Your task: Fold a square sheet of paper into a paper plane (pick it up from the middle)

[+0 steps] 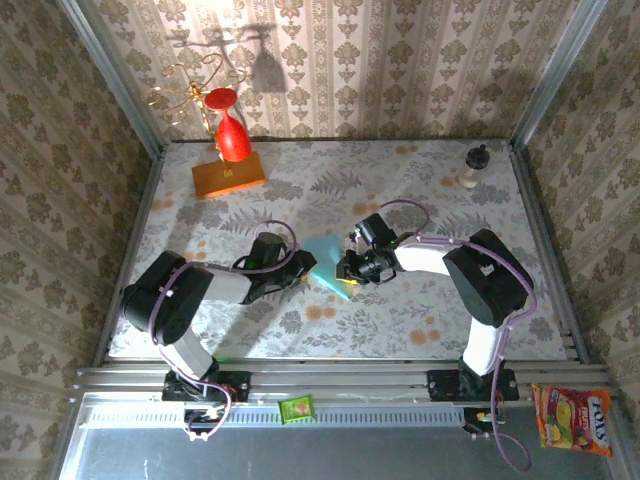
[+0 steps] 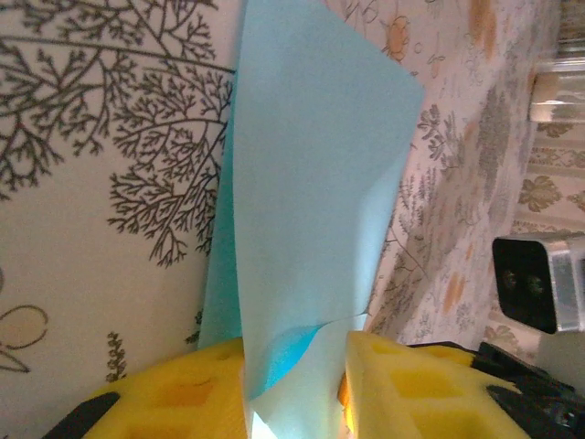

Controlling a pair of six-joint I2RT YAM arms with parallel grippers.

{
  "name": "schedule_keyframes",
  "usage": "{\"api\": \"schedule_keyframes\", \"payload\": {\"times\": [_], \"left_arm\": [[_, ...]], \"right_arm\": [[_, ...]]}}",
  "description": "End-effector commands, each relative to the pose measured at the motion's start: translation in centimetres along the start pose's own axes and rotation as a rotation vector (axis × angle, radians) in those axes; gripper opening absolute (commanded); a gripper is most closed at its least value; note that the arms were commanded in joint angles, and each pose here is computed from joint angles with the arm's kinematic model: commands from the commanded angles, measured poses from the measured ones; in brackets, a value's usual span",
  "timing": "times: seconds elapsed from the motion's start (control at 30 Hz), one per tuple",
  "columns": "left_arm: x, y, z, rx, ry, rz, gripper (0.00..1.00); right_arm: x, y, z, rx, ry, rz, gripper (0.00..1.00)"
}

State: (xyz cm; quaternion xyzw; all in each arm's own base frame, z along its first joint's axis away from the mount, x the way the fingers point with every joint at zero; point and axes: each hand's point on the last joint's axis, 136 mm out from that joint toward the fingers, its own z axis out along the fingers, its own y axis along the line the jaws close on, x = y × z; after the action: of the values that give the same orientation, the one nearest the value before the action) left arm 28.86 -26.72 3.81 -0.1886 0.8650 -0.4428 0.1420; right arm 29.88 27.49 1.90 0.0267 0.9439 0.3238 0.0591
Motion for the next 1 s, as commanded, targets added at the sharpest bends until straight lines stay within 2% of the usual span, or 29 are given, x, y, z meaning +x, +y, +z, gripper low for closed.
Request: {"api": "schedule_keyframes", "payload": {"times": [0.0, 0.33, 0.6, 0.73, 0.97], "left_arm": [[0.0, -1.0, 0.0, 0.053, 0.027, 0.019, 0.3], [1.2, -0.1, 0.0, 0.001, 0.191, 0.123, 0.3], [1.1, -0.3, 0.8, 0.067, 0.268, 0.11, 0.29], [0.4, -0.5, 1.2, 0.108, 0.28, 0.092, 0.27], [0.3, -0.4, 1.1, 0.082, 0.281, 0.118, 0.24]], "right_arm": [[-0.1, -1.0, 0.6, 0.022, 0.007, 0.014, 0.24], [-0.1, -0.7, 0.5, 0.008, 0.002, -0.006, 0.24], [-0.3, -0.5, 0.4, -0.009, -0.008, -0.023, 0.24], [-0.4, -0.3, 0.2, -0.012, -0.011, -0.033, 0.25], [-0.6, -0.4, 0.2, -0.008, -0.012, -0.031, 0.25]]}}
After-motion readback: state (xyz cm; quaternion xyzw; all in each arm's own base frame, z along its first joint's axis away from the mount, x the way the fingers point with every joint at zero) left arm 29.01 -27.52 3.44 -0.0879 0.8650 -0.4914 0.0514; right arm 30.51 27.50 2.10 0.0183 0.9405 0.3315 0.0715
